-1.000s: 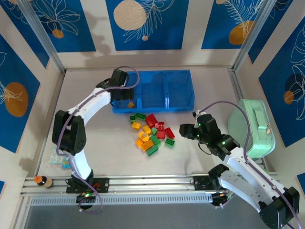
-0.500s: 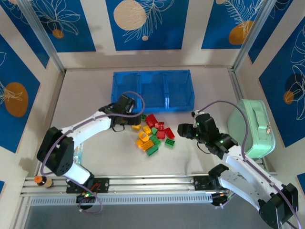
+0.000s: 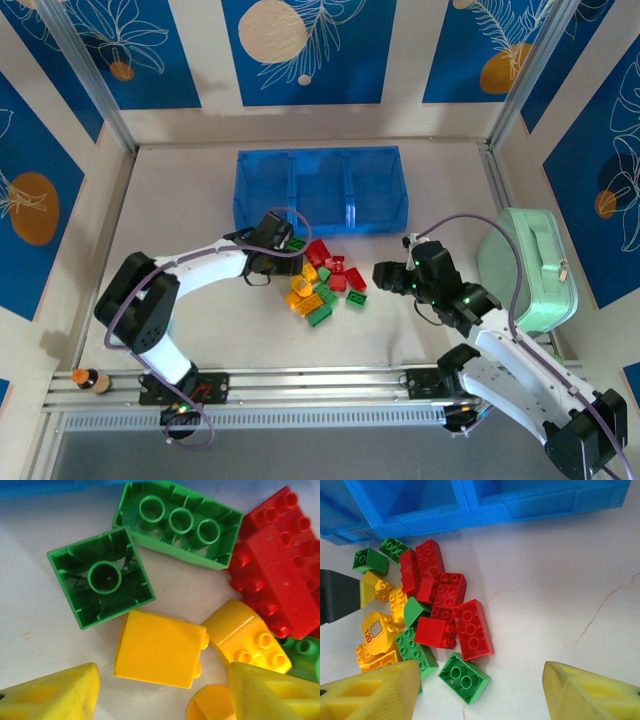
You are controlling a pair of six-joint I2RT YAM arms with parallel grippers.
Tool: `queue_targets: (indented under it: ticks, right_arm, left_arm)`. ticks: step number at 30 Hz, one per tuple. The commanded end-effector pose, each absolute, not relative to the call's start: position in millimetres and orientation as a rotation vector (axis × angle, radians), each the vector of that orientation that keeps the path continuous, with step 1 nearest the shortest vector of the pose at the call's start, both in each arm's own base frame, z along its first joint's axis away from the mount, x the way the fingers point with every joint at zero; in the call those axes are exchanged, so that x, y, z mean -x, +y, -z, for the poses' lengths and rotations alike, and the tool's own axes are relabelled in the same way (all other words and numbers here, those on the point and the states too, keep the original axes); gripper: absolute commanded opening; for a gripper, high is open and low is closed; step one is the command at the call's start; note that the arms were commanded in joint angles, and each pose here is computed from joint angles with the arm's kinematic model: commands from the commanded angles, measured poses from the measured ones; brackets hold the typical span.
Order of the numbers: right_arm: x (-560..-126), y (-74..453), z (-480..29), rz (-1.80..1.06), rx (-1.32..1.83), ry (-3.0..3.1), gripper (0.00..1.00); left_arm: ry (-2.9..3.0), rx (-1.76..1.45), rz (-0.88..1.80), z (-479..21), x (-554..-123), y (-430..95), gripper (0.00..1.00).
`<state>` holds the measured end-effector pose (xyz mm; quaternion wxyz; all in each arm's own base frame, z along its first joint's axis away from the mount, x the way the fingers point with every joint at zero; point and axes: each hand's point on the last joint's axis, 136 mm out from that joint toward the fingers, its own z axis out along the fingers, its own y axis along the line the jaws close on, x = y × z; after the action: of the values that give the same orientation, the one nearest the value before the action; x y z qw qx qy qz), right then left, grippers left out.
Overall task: Sort the legos into containers by color
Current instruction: Pick up the lego from the center of the table.
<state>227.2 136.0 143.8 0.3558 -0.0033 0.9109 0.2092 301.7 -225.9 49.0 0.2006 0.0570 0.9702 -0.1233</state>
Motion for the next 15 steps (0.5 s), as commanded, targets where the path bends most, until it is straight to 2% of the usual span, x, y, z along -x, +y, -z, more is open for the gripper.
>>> queue_targets:
  ticks: [1,15]
  right_arm:
    - [-223,135,-140,-0.544,-0.006,2.362,0.66]
    - [-224,132,-143,-0.525,0.001,2.355,0.66]
  left_arm:
    - [2.699,-0.147,0.330,-51,-310,-230,0.67]
    - [2.719,-0.180,0.264,-42,-322,-234,0.62]
